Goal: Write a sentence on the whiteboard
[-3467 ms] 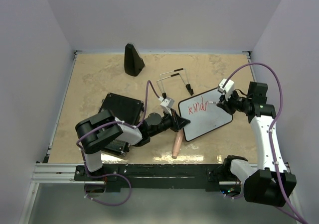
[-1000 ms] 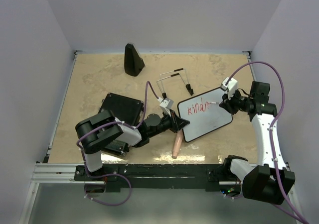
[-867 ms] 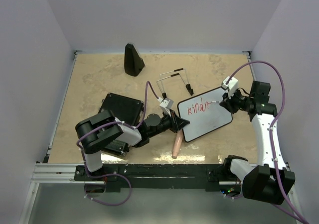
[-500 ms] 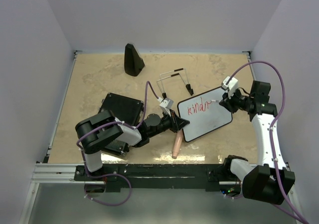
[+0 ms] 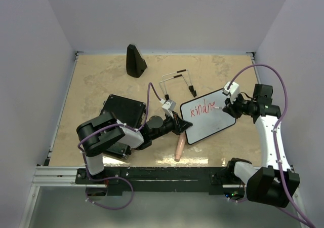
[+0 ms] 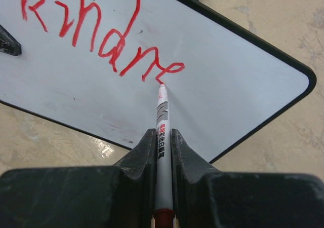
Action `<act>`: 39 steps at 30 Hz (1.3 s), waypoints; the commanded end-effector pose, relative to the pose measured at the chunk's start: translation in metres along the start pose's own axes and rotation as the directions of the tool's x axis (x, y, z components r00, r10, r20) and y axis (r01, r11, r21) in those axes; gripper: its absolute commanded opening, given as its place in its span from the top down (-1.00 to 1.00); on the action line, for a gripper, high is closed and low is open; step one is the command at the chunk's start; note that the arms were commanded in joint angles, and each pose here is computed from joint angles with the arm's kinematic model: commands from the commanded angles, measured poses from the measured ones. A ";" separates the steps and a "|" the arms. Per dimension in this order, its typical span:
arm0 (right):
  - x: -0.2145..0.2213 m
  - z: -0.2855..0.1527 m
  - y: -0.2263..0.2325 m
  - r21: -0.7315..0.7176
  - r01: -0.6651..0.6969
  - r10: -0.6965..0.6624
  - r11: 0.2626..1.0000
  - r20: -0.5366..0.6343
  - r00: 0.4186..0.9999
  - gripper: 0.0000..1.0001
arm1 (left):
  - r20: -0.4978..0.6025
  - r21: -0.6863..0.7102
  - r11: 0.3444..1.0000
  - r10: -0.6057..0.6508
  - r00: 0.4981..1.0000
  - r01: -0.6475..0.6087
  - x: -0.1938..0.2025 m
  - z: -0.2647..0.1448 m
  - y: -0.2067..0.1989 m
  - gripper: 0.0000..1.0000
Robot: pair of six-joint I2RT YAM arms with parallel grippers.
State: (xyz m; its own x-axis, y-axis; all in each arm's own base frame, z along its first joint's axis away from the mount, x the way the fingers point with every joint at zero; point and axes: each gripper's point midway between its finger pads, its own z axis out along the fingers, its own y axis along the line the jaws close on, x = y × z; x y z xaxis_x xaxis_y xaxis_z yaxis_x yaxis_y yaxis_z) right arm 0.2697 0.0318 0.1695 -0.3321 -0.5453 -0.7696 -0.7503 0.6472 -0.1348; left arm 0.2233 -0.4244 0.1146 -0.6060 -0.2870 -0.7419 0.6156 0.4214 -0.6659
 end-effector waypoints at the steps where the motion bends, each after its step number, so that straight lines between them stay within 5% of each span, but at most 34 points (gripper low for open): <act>1: -0.007 -0.007 -0.022 0.142 -0.001 -0.001 0.990 0.013 1.000 1.00 | -0.015 0.050 0.996 0.070 0.997 -0.069 0.003 -0.001 -0.010 1.00; 9: -0.029 -0.013 -0.014 0.111 0.006 -0.017 0.994 0.099 0.995 1.00 | -0.014 0.048 0.997 0.068 0.998 -0.067 0.003 -0.002 -0.010 1.00; 39: -0.025 -0.025 -0.017 0.179 -0.005 -0.011 0.984 0.089 0.996 1.00 | -0.006 0.043 0.997 0.065 0.998 -0.065 0.002 -0.005 -0.010 1.00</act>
State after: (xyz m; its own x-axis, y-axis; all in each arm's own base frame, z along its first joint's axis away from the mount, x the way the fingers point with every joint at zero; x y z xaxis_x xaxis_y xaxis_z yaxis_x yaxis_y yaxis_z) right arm 0.2751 0.0245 0.2003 -0.2827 -0.5096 -0.8127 -0.6508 0.7243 -0.2278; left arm 0.2207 -0.4255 0.1149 -0.6042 -0.2757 -0.7476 0.6279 0.4129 -0.6597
